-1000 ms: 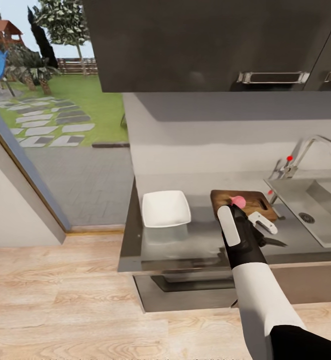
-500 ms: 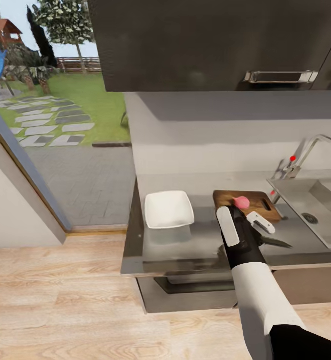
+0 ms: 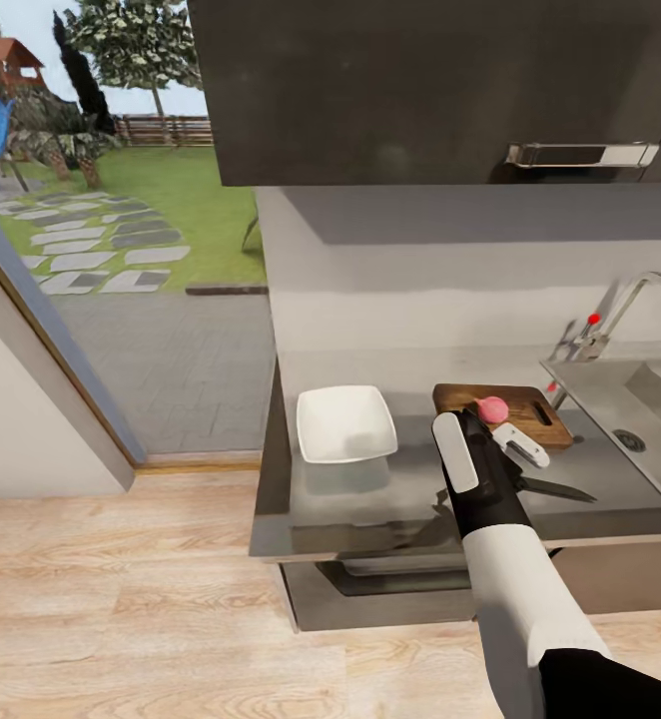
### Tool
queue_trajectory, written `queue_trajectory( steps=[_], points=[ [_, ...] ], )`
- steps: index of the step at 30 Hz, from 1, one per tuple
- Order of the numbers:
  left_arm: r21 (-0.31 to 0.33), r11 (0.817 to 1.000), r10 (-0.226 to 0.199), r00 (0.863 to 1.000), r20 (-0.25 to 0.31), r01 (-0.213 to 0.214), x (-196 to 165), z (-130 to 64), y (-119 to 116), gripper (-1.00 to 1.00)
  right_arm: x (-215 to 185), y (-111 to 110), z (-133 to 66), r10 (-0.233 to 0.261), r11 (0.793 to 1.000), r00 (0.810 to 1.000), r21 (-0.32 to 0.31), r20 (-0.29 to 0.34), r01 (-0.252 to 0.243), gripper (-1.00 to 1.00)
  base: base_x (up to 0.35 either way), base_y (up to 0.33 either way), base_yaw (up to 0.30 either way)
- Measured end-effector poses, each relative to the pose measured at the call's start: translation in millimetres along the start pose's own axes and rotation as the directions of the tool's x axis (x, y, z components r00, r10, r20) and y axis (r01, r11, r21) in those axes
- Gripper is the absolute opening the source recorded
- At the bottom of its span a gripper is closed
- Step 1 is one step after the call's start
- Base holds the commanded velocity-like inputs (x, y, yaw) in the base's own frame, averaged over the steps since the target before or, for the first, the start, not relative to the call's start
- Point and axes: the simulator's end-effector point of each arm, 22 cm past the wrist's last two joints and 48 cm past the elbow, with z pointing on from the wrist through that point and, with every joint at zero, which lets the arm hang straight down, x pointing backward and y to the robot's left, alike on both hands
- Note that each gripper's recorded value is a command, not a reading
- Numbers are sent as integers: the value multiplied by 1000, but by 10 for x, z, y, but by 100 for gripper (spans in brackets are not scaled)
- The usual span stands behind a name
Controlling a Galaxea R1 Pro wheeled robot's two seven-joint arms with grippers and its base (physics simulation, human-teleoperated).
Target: In the kitchen, take the Vidalia onion out of the sink, dice it on the chopping board with the paring knife, put the diced onion into the bowl on the countertop, then place both the paring knife and the chopping board into the sink.
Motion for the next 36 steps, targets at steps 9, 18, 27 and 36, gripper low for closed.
queue_trajectory(
  steps=[9,18,27,36],
  points=[
    [2,1000,1,1000,0,-1,1,-1,-10,100,-1,2,1,1,1000,1000,-1,-1,-1,100,36,-16,0],
    [2,1000,0,1000,0,0,2,-1,-14,100,-1,-3,5,2,1000,1000,0,-1,-2,100,2,-1,0],
    [6,1000,-3,1000,-1,3,12,-4,-53,100,-3,7,3,3,1000,1000,-4,-2,-3,100,30,-31,0],
    [7,1000,-2,1000,-3,2,20,-5,-58,100,-1,8,2,4,1000,1000,-6,-3,-4,100,62,-41,0]
  ],
)
